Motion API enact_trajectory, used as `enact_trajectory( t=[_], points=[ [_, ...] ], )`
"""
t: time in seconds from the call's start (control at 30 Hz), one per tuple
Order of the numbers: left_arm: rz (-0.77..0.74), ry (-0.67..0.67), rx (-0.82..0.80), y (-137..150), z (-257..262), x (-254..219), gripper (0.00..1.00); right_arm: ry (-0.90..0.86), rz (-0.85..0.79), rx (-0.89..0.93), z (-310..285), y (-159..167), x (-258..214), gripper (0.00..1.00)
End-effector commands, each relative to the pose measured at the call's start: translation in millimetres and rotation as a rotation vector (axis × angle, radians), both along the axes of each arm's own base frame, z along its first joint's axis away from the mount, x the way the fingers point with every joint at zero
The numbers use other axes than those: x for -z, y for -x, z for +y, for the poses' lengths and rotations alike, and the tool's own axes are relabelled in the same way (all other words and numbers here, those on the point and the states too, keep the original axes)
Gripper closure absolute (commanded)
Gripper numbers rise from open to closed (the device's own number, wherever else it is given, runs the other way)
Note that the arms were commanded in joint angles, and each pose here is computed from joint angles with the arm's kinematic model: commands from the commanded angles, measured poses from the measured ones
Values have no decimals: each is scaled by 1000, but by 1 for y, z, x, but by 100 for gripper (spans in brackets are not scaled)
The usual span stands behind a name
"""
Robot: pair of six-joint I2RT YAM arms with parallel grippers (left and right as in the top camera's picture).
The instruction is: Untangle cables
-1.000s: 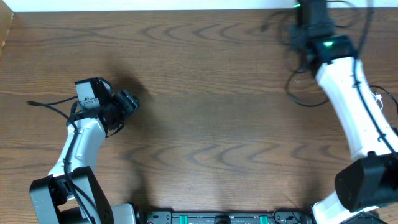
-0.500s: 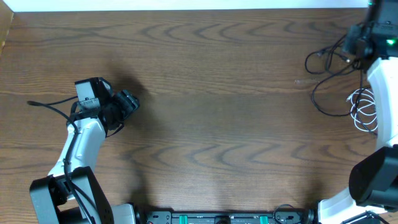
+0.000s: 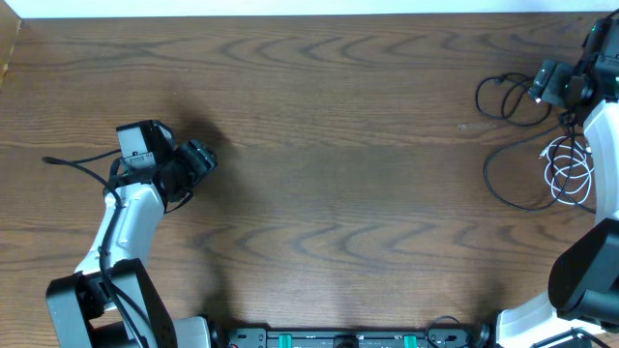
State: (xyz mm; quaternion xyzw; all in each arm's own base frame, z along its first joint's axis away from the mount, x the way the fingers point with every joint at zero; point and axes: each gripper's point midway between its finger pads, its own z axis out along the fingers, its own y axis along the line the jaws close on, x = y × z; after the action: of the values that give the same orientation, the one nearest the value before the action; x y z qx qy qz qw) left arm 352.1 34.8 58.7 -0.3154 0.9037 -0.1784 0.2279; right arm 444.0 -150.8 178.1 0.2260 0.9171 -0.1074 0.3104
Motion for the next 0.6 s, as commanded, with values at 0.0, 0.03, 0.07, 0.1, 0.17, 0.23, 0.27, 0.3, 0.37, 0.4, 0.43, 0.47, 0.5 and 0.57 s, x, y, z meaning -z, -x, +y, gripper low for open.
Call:
enact_trajectory(
  t=[0.0, 0.03, 0.07, 0.1, 0.17, 0.23, 0.27, 0.3, 0.37, 0.4, 0.43, 0.47, 0.5, 0.57],
  points=[
    [7, -15, 6, 2, 2, 3, 25, -65, -15, -29, 10, -2, 4, 1],
    [7, -15, 6, 2, 2, 3, 25, -62, -11, -37, 11, -2, 4, 1],
    [7, -15, 6, 2, 2, 3, 25, -59, -6, -43, 11, -1, 6, 1],
    [7, -15, 6, 2, 2, 3, 25, -55, 0, -45, 10, 0, 7, 1],
    [7, -15, 6, 3, 2, 3, 25, -55, 11, -44, 9, 2, 13, 1],
    [7, -15, 6, 2, 2, 3, 25, -63, 29, -38, 7, 4, 21, 1],
    [7, -15, 6, 2, 2, 3, 25, -68, 42, -35, 6, 6, 27, 1],
    [7, -15, 6, 2, 2, 3, 25, -72, 56, -32, 5, 7, 33, 1],
    [7, -15, 6, 2, 2, 3, 25, -82, 89, -28, 4, 10, 48, 1],
    [7, -15, 6, 2, 2, 3, 25, -87, 106, -26, 4, 11, 55, 1],
    [7, -15, 6, 2, 2, 3, 25, -92, 124, -25, 4, 13, 63, 1],
    [7, -15, 6, 2, 2, 3, 25, -97, 139, -23, 3, 14, 70, 1],
    [7, -15, 6, 2, 2, 3, 25, -102, 157, -19, 2, 15, 80, 1],
    [7, -15, 6, 3, 2, 3, 25, -113, 188, -11, -1, 17, 96, 1]
  ],
)
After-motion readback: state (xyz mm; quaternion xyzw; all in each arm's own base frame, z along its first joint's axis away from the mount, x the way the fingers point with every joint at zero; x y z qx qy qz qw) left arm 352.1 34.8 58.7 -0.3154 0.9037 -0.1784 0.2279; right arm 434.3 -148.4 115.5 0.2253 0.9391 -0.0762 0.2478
